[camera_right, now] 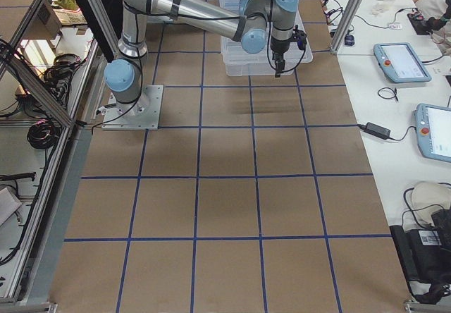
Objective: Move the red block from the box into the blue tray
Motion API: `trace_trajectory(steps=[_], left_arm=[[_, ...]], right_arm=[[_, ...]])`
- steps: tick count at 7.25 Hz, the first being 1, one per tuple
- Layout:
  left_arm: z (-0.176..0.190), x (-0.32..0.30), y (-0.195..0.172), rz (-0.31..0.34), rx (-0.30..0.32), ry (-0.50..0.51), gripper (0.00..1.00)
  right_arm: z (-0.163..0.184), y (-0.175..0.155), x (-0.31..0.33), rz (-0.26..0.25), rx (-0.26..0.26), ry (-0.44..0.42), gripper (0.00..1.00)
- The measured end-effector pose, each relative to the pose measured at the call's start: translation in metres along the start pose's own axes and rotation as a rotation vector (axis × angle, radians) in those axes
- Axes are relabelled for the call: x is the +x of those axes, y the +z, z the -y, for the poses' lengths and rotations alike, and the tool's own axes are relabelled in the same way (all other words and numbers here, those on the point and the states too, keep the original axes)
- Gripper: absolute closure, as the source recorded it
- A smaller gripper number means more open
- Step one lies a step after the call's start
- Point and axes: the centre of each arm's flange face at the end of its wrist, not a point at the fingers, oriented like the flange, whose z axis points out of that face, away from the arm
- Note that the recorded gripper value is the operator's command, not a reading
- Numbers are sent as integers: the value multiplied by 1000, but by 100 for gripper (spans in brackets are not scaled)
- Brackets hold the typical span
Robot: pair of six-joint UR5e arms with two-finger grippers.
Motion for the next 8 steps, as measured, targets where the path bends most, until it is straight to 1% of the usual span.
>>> trace_trajectory(steps=[2,4,5,6,8], left_arm=[[11,-2,9,0,8,-2,0],[28,-4,23,-1,34,-4,15],[37,-4,33,-3,36,-3,25],[44,-4,46,-4,27,-3,25],[56,-4,84,-5,24,-3,37]], right_arm=[[-5,-6,40,-7,-2,36,0],[-12,-10,73,-18,-3,58,0],[-15,-8,85,-20,-8,61,0],[-17,-7,93,-22,-10,64,0],[-19,-7,108,-23,-10,73,0]])
